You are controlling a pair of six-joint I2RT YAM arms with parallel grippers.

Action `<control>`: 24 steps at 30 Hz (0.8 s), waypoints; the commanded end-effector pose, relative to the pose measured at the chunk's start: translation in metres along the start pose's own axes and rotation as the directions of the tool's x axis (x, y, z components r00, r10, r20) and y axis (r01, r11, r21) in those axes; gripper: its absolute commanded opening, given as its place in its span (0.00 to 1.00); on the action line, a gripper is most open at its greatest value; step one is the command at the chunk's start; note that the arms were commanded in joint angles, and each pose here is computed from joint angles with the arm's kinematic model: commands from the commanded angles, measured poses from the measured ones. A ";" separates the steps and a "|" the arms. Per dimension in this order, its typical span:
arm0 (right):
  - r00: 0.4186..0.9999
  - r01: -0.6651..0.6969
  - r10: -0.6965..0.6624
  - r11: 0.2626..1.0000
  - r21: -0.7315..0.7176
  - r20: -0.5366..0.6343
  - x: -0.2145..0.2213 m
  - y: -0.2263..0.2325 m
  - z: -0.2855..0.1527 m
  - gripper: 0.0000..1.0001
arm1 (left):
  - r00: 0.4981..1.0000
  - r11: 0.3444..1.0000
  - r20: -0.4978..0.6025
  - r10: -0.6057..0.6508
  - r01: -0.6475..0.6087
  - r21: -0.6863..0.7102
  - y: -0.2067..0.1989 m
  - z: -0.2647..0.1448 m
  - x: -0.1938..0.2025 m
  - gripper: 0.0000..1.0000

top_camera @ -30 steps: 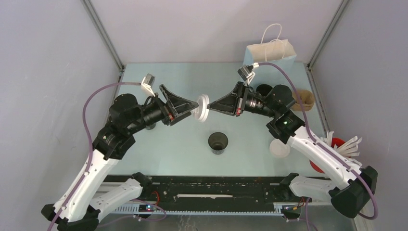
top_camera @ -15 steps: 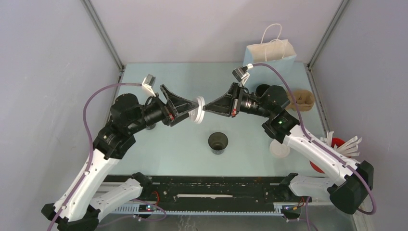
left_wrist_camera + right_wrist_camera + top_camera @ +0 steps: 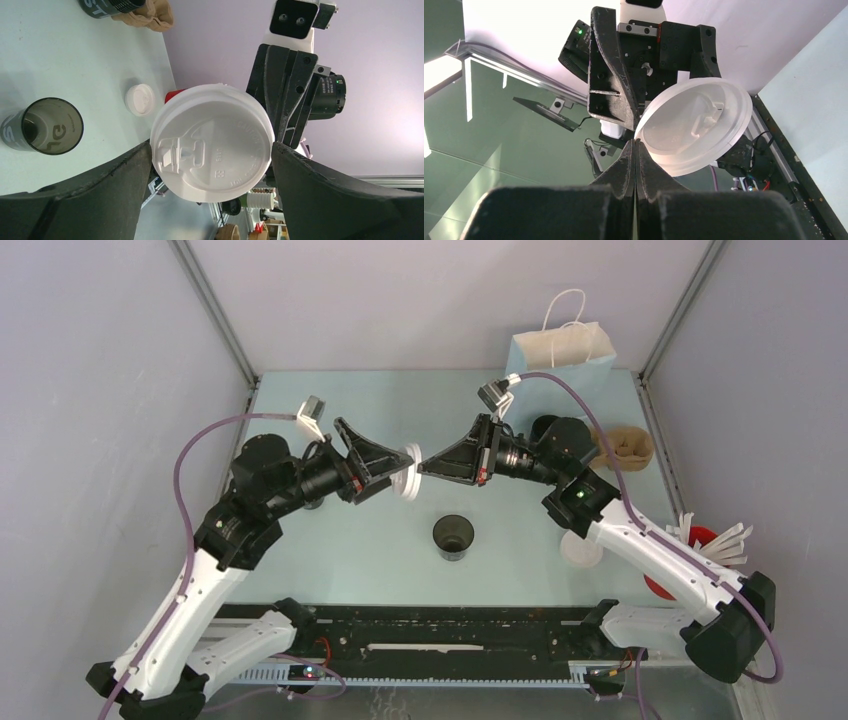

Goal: Pack the takeout coffee

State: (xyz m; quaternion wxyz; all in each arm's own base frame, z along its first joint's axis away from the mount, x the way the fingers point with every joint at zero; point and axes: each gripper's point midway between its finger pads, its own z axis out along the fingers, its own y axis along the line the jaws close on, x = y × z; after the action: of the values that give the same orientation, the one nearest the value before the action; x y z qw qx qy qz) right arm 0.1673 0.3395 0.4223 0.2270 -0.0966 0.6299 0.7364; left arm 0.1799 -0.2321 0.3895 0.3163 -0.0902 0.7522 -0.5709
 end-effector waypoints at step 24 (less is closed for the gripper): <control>0.997 0.077 -0.077 0.996 0.049 -0.003 0.000 0.009 -0.004 0.00 | 0.998 0.998 0.008 0.055 -0.055 0.021 -0.011 -0.007 0.001 0.74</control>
State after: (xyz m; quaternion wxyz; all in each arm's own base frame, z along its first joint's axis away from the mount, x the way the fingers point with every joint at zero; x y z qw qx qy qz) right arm 0.1677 0.3418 0.4034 0.2248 -0.0970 0.6672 0.7034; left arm 0.1776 -0.2312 0.3759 0.3104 -0.0849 0.7697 -0.5513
